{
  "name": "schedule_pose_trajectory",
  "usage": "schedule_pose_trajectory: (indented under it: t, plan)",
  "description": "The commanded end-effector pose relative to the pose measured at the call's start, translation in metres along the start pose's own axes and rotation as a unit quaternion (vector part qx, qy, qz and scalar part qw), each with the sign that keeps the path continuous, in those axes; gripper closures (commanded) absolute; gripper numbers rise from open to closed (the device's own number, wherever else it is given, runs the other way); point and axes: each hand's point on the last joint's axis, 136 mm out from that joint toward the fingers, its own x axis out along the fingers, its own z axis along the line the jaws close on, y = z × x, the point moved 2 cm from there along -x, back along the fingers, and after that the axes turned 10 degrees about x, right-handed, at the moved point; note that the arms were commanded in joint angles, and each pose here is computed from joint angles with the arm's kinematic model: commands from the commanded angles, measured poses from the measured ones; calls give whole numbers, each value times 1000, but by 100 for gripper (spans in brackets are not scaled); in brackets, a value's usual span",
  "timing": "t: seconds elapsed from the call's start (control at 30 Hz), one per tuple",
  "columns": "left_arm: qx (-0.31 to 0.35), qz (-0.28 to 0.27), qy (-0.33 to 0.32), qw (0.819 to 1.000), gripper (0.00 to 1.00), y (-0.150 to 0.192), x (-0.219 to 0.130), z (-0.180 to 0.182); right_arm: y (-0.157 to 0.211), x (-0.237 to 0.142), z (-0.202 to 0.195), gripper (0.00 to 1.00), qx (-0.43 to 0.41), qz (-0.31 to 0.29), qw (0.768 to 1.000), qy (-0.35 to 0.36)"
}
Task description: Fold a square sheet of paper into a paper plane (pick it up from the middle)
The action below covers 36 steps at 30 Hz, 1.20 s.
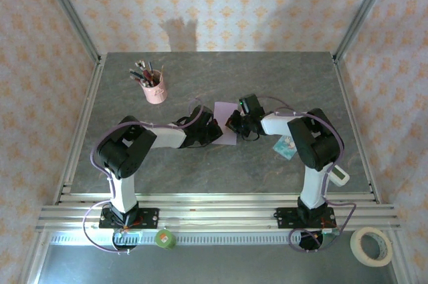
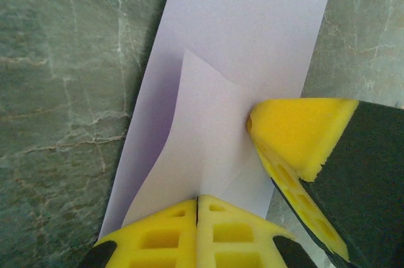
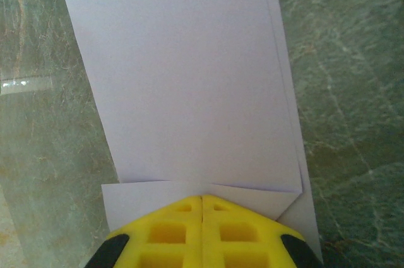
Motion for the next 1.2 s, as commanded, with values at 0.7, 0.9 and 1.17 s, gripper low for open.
schedule_pose_trajectory:
  t: [0.7, 0.9, 1.17]
  plan:
    - [-21, 8, -74, 997, 95, 23, -4, 53, 11, 10, -89, 100, 32, -5, 989, 146]
    - [-27, 16, -83, 996, 95, 35, -15, 66, 9, 9, -92, 100, 32, -8, 988, 150]
    - [-32, 26, -88, 995, 100, 42, -13, 75, -4, 1, -35, 100, -23, -3, 997, 72]
